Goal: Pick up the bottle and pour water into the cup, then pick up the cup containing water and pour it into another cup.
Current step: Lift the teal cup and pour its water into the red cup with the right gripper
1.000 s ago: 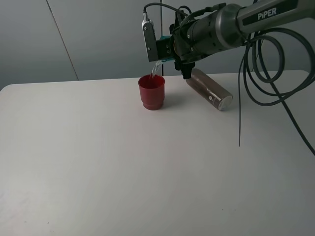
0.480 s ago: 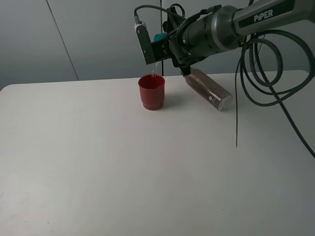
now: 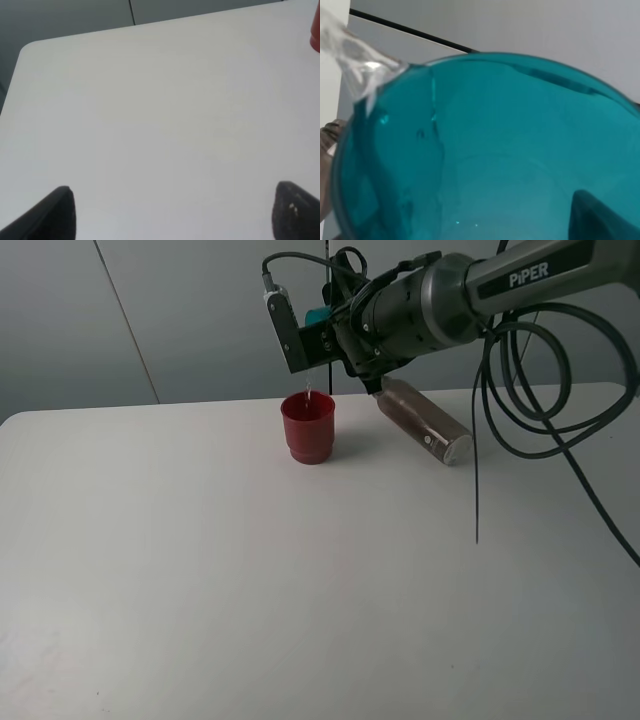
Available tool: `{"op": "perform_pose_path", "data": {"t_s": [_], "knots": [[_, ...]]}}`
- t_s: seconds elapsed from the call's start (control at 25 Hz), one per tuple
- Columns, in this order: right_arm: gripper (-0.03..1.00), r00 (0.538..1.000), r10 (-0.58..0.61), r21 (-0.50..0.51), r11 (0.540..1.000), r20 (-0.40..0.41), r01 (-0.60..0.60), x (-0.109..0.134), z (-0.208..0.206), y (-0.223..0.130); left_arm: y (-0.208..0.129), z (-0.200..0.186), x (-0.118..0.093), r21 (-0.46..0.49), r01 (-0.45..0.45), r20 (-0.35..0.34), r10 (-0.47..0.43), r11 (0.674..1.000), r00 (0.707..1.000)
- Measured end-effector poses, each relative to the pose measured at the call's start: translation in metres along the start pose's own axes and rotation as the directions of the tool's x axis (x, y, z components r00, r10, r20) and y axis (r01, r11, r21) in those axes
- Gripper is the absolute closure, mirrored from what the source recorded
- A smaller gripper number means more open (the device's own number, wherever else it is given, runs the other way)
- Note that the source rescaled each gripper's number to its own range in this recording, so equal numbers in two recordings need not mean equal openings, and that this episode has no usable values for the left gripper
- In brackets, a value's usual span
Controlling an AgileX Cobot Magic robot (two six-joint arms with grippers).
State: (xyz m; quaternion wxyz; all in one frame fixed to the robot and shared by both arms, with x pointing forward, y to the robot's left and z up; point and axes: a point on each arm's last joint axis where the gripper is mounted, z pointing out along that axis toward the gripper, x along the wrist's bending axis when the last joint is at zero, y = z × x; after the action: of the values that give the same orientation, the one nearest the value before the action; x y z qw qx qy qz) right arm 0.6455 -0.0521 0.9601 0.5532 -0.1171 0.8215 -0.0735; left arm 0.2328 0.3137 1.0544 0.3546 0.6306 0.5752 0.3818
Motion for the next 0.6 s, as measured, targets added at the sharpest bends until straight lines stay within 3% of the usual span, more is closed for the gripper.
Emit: {"op": "perform_pose_path", "data": {"t_s": [0.6], "knots": [[0.82, 0.996, -0.092, 0.001, 0.996, 0.001, 0.092, -0.0001, -0.0004, 0.0004, 0.0000, 0.0000, 0.0000, 0.000, 0.000, 0.000, 0.000, 1.000, 1.000]]}}
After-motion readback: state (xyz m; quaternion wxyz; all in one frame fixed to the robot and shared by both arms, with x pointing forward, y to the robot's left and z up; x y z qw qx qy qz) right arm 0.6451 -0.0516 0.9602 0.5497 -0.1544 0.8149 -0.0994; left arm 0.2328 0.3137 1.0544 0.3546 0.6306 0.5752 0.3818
